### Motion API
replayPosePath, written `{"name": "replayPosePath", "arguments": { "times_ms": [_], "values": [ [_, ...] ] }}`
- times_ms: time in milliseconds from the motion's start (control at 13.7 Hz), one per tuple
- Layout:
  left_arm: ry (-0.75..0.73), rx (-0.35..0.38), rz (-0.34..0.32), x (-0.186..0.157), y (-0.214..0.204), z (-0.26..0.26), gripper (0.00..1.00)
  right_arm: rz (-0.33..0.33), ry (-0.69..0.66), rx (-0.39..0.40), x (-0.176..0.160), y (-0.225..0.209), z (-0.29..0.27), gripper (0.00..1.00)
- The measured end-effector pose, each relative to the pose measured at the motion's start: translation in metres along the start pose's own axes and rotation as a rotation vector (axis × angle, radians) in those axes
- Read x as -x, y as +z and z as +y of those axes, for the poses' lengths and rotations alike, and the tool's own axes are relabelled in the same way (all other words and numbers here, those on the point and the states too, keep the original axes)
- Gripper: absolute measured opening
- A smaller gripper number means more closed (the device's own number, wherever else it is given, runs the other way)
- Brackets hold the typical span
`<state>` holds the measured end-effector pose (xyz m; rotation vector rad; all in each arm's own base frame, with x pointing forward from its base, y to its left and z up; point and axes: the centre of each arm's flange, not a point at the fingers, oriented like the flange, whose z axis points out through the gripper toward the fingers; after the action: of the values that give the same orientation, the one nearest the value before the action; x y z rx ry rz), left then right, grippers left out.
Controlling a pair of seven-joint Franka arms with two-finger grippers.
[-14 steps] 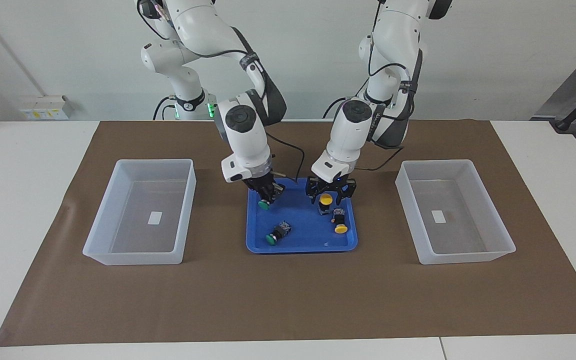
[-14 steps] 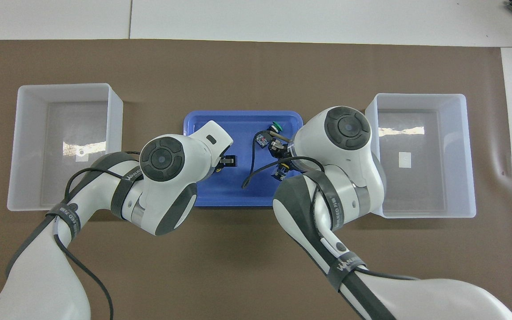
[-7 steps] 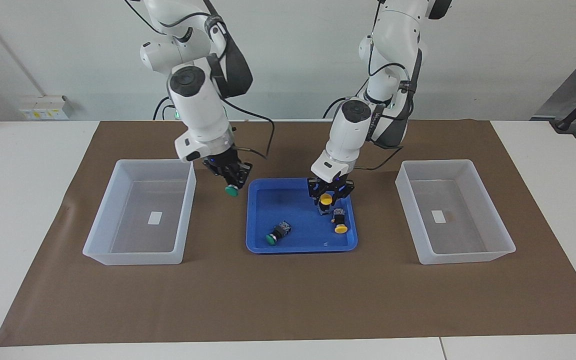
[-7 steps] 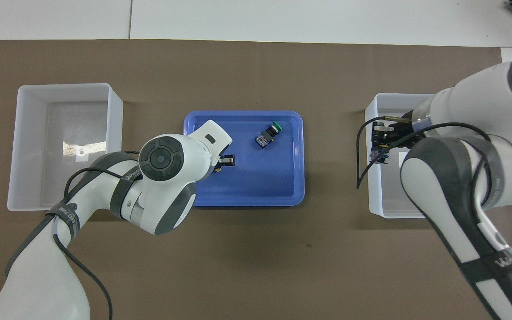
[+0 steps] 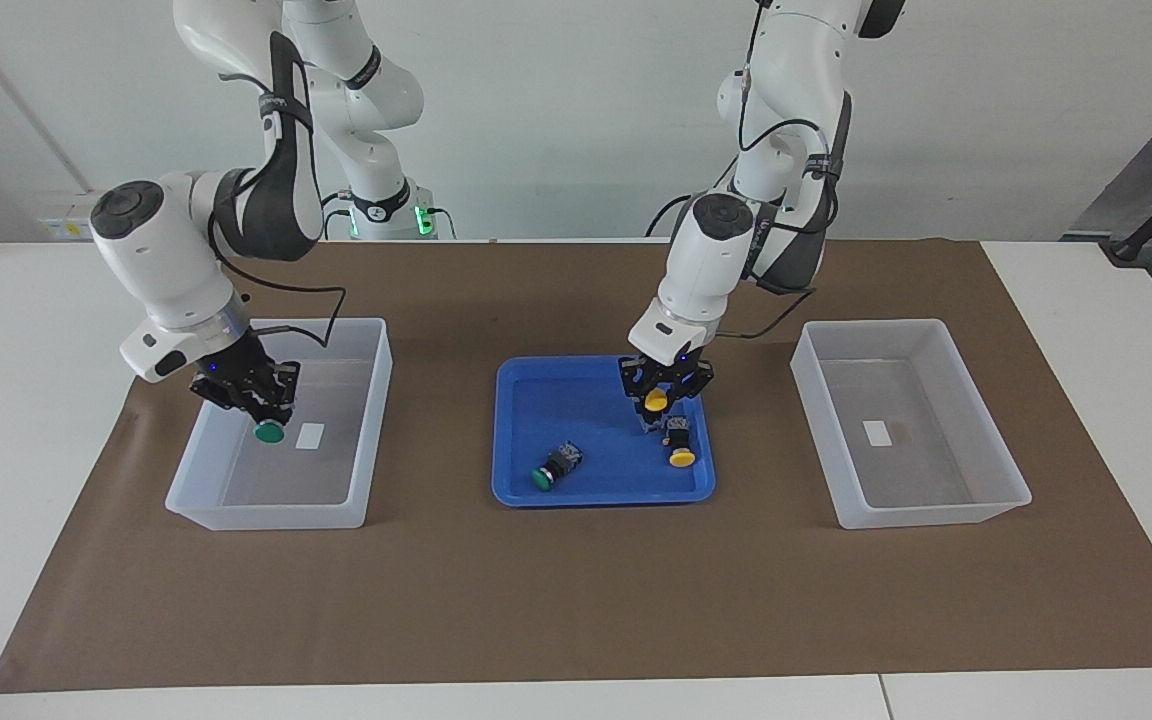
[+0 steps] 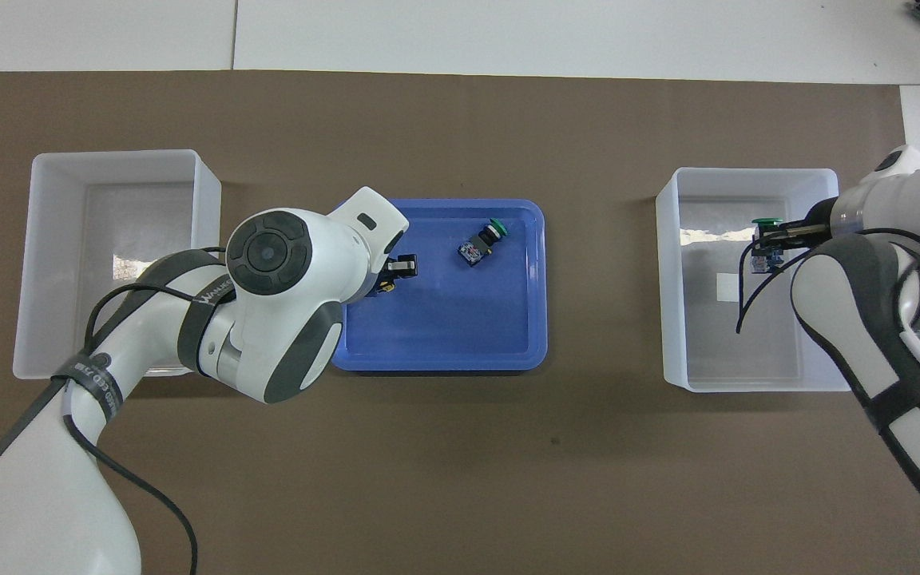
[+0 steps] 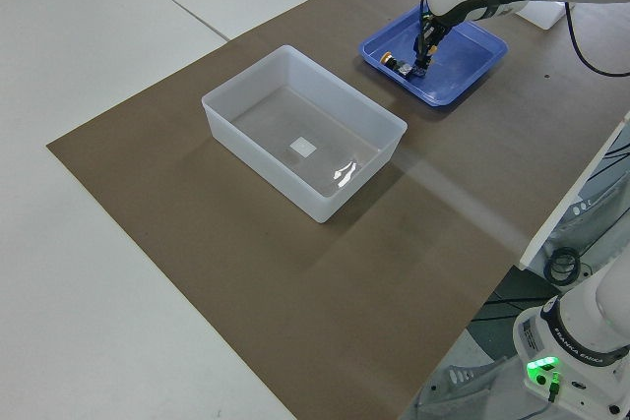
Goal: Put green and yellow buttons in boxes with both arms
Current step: 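Carry the green button into the nearby bin and open the right gripper, then carry the yellow button into the nearby bin with the left gripper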
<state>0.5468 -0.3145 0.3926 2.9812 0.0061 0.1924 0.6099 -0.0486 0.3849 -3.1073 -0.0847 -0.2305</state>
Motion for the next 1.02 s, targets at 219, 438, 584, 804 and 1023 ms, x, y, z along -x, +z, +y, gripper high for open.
{"name": "replayPosePath", "arguments": {
  "times_ms": [219, 438, 584, 804, 1023],
  "values": [
    [-0.065, -0.012, 0.000, -0.040, -0.059, -0.024, 0.41, 0.023, -0.007, 0.020, -0.006, 0.045, -0.001, 0.32],
    [-0.106, -0.025, 0.015, -0.075, -0.097, -0.078, 0.41, -0.008, -0.003, 0.021, 0.002, 0.065, 0.001, 0.32],
    [-0.078, -0.038, 0.021, -0.093, -0.105, -0.129, 0.41, -0.014, 0.004, 0.021, 0.005, 0.067, 0.005, 0.35],
    [-0.012, -0.048, 0.027, -0.111, -0.113, -0.214, 0.41, 0.011, 0.016, 0.013, 0.000, 0.047, -0.002, 0.64],
    [0.056, -0.059, 0.028, -0.116, -0.119, -0.281, 0.41, 0.029, 0.134, -0.020, -0.013, -0.008, -0.056, 0.99]
  ]
}}
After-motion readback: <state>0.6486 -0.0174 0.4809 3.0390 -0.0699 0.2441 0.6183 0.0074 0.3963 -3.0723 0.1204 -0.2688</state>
